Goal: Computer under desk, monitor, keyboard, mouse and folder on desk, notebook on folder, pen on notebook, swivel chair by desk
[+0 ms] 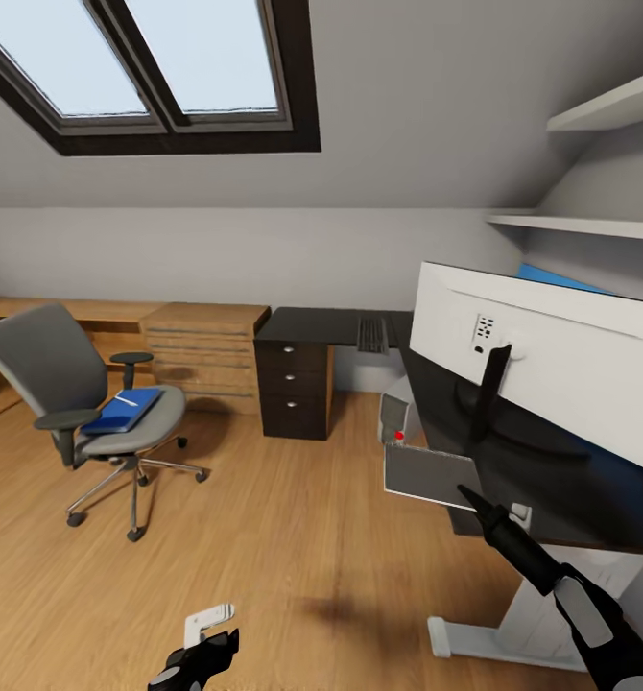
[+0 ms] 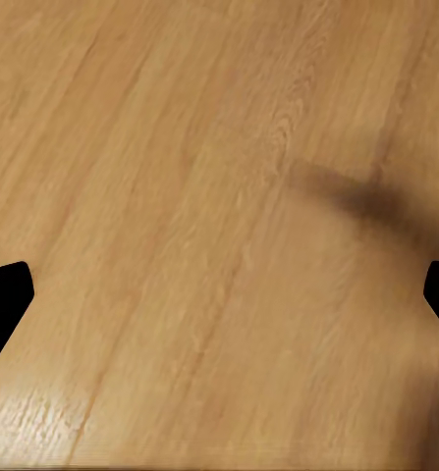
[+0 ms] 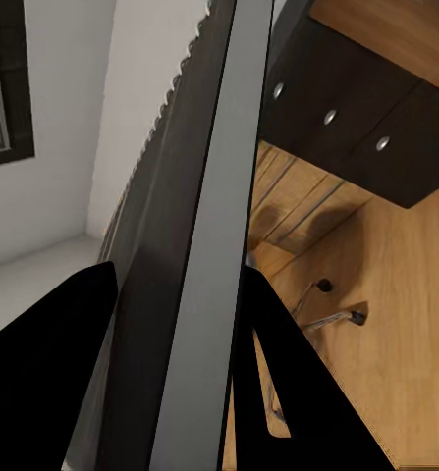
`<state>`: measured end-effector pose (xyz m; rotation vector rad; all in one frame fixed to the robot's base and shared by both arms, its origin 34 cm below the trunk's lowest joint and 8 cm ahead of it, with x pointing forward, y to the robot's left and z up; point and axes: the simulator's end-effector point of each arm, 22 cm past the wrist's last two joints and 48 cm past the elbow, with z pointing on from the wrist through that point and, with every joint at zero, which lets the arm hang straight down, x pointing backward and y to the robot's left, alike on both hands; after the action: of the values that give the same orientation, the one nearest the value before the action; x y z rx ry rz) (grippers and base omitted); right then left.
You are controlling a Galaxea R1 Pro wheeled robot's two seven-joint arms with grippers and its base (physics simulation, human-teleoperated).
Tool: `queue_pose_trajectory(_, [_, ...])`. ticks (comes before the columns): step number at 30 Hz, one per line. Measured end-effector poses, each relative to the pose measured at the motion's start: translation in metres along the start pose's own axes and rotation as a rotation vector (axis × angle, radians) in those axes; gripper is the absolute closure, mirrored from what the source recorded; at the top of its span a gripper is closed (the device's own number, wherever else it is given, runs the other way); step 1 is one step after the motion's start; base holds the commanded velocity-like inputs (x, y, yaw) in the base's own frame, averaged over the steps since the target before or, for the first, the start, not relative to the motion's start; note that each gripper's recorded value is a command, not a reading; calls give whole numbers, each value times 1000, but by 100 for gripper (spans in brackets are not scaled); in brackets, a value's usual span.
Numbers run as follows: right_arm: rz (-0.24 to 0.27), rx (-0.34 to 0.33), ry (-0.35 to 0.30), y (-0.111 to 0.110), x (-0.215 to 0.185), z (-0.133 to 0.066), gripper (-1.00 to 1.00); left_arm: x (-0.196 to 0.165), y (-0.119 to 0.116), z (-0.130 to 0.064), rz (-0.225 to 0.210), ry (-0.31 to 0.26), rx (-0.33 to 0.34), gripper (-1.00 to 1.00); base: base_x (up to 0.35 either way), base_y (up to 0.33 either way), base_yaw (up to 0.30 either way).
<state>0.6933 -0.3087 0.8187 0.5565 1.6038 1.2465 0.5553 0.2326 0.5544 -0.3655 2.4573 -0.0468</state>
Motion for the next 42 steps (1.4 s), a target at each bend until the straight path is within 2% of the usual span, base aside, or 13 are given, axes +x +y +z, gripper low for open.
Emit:
queue_pose_trajectory(13, [-4,7,4,-6,1,-1,100,5,3,2,2,11,-5,-100,-2,2,146])
queue_pose_trajectory(25, [0,7,2,-7,1,-2,100,5,3,2,2,11,-5,-100,-84,126,12])
queue_pose_trajectory(35, [-1,9,2,-7,0,-2,100,5,2,2,2,12,-4,-100,94,212,0])
queue_pose_trajectory(42, [2,10,-1,-8,1,-3,100,6,3,2,2,14,-5,-100,15,18,0])
